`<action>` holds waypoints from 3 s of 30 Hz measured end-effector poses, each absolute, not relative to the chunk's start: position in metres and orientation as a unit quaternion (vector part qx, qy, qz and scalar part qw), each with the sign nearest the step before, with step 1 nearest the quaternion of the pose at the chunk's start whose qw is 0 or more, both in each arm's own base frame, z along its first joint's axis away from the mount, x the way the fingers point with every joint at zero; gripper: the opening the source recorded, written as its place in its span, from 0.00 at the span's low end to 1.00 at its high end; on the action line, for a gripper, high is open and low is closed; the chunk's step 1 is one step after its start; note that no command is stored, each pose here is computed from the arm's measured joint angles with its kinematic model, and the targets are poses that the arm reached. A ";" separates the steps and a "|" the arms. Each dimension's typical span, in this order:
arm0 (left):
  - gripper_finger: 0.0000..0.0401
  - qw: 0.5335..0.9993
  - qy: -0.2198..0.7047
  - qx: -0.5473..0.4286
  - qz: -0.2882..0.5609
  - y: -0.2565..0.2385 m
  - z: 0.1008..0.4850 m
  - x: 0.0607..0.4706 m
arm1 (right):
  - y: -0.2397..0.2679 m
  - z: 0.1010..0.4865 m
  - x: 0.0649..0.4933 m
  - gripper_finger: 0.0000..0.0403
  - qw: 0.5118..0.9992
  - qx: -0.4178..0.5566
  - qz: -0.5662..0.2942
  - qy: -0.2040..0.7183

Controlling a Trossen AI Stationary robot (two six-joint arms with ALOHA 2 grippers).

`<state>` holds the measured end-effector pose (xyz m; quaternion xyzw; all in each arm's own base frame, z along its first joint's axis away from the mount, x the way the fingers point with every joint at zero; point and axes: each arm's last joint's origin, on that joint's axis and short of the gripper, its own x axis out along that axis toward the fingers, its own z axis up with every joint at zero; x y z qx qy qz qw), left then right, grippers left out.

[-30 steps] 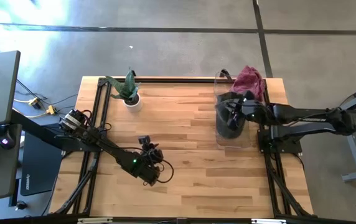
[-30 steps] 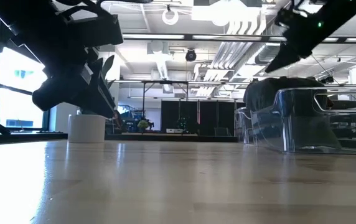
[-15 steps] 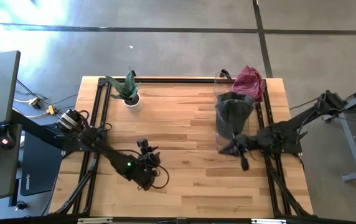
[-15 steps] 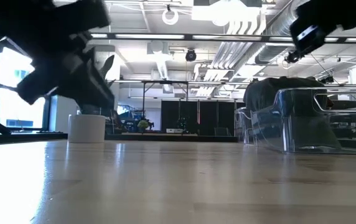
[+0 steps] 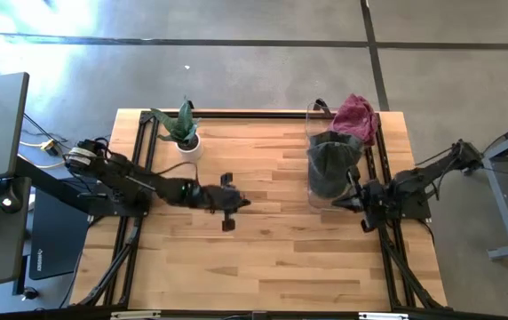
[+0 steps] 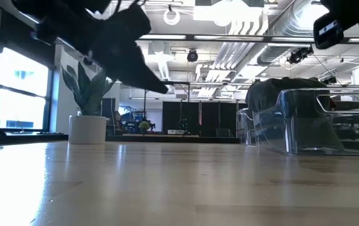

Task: Pick & Place hat
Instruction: Return to Home Position

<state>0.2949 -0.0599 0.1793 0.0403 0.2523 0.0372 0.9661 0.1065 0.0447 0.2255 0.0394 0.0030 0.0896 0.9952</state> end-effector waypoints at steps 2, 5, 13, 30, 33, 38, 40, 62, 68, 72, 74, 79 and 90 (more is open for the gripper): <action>0.01 0.968 0.246 0.008 0.047 -0.047 0.182 0.298 | 0.040 0.212 0.104 0.00 0.994 0.041 0.095 -0.042; 0.00 0.967 0.252 -0.028 0.023 -0.029 0.186 0.297 | 0.028 0.195 0.102 0.00 0.997 0.044 0.027 -0.065; 0.00 0.973 0.223 -0.040 0.046 0.020 0.197 0.284 | 0.009 0.180 0.094 0.00 0.999 0.030 0.010 -0.025; 0.00 0.989 0.109 -0.048 0.090 0.030 0.207 0.162 | 0.004 0.165 0.100 0.02 0.999 0.035 0.014 0.010; 0.00 0.991 0.082 -0.045 0.098 0.027 0.204 0.145 | 0.004 0.165 0.100 0.03 0.999 0.035 0.014 0.009; 0.00 0.995 0.032 -0.057 0.071 0.022 0.193 0.125 | 0.004 0.165 0.100 0.03 0.999 0.035 0.014 0.008; 0.00 0.996 0.020 -0.062 0.062 0.020 0.185 0.118 | 0.004 0.165 0.100 0.03 0.999 0.035 0.014 0.008; 0.00 0.997 -0.012 -0.016 0.069 0.002 0.169 0.099 | 0.004 0.165 0.100 0.03 0.999 0.035 0.014 0.008; 0.00 0.996 -0.010 0.009 0.083 -0.001 0.170 0.099 | 0.004 0.165 0.100 0.03 0.999 0.035 0.014 0.009; 0.00 0.997 -0.005 0.022 0.080 -0.001 0.169 0.099 | 0.004 0.165 0.100 0.03 0.999 0.035 0.014 0.009; 0.00 0.997 -0.006 0.023 0.080 -0.002 0.169 0.099 | 0.004 0.165 0.100 0.03 0.999 0.035 0.014 0.009; 0.00 0.997 -0.005 0.023 0.080 -0.001 0.169 0.099 | 0.004 0.165 0.100 0.03 0.999 0.035 0.014 0.009; 0.00 0.997 -0.005 0.023 0.080 -0.001 0.169 0.099 | 0.004 0.165 0.100 0.03 0.999 0.035 0.014 0.009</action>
